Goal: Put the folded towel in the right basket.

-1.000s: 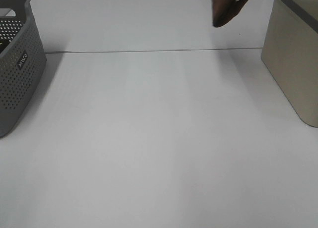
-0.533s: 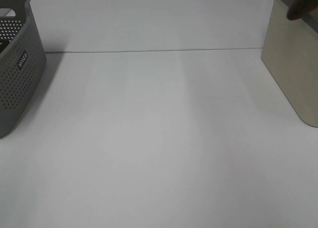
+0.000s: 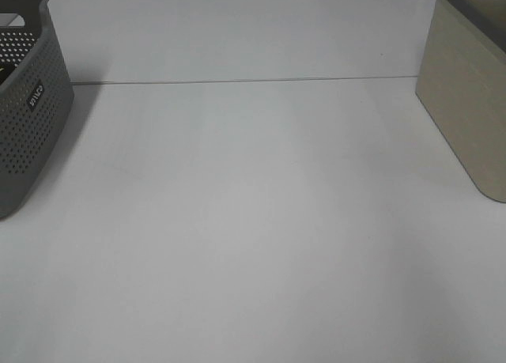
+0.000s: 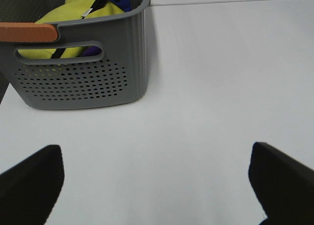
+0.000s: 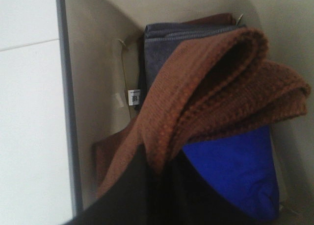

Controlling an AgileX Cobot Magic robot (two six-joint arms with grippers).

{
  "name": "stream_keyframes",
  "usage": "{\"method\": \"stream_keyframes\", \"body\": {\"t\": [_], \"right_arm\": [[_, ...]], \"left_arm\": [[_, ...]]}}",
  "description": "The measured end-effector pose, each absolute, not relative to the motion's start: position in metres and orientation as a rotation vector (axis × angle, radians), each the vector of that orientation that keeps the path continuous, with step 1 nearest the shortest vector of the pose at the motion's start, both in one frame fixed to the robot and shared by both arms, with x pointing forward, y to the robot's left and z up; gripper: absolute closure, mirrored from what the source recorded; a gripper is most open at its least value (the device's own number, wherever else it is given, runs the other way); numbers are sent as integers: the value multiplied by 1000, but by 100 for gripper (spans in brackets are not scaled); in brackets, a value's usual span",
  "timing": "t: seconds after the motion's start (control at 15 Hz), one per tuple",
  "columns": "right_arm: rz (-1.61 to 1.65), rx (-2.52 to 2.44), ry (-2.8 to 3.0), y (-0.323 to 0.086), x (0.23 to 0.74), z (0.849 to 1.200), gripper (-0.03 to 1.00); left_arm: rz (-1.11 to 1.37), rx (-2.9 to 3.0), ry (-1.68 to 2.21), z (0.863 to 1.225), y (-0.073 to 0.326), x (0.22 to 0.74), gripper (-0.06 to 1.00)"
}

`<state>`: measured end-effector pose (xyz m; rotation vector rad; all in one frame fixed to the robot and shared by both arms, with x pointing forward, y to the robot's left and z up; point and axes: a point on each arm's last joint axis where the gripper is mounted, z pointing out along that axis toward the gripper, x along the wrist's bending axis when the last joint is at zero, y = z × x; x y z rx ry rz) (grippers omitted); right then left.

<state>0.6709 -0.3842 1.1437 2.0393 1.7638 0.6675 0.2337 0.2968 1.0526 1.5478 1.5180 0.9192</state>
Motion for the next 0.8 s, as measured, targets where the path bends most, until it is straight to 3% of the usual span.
{"method": "stream_keyframes", "body": {"t": [0.2, 0.4, 0.47, 0.6, 0.8], "right_arm": [[615, 2104, 1805, -388, 689, 1108, 77], [611, 2143, 1788, -389, 692, 1101, 40], [614, 2141, 1785, -389, 691, 1103, 33], [658, 2131, 1777, -386, 687, 1113, 30], [862, 2023, 1783, -356, 663, 1167, 29]], "left_arm": [[919, 1548, 1518, 1053, 297, 234, -2], [919, 1548, 1518, 1053, 297, 234, -2], [919, 1548, 1518, 1053, 297, 234, -2], [919, 1548, 1518, 1053, 297, 234, -2], [919, 1548, 1518, 1053, 297, 234, -2]]}}
